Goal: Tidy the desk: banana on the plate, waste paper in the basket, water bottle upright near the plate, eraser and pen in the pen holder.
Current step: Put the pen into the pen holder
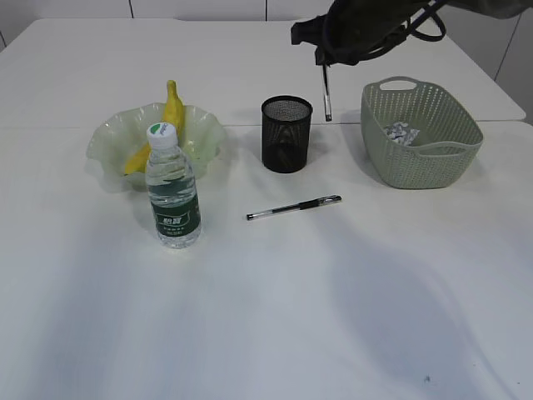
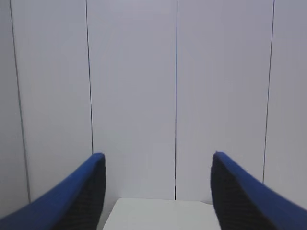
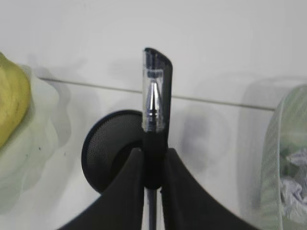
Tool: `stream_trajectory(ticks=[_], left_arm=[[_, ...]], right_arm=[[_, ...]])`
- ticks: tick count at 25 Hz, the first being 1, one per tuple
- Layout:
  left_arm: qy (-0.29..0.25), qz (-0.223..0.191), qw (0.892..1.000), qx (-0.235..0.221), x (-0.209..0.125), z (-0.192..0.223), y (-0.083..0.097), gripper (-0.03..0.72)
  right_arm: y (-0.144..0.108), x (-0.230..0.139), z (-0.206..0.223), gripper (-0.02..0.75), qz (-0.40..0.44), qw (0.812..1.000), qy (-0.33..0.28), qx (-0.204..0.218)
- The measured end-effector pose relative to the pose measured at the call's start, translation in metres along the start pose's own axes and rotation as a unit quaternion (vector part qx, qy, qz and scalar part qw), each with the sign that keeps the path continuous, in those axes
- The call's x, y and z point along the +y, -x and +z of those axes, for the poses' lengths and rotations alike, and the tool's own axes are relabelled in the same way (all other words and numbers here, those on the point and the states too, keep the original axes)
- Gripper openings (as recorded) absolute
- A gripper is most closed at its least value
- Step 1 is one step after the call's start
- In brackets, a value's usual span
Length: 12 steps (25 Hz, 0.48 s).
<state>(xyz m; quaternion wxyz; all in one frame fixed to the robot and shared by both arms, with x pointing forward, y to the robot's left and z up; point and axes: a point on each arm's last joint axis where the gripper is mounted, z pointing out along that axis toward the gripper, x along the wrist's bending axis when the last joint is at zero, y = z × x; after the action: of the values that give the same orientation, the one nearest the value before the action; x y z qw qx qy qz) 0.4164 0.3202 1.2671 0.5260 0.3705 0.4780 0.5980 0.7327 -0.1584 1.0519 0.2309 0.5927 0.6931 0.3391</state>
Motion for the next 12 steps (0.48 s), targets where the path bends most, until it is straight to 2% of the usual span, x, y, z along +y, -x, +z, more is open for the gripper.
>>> stream_trajectory(ticks=[7, 12], left_arm=[[-0.001, 0.0, 1.0, 0.0, -0.001, 0.001, 0.0, 0.475], [-0.011, 0.002, 1.0, 0.0, -0.006, 0.007, 0.001, 0.475]], right_arm=[[-0.003, 0.02, -0.002, 0.051, -0.007, 0.994, 0.11, 0.014], [-0.003, 0.026, 0.004, 0.051, -0.022, 0.986, 0.163, 0.015]])
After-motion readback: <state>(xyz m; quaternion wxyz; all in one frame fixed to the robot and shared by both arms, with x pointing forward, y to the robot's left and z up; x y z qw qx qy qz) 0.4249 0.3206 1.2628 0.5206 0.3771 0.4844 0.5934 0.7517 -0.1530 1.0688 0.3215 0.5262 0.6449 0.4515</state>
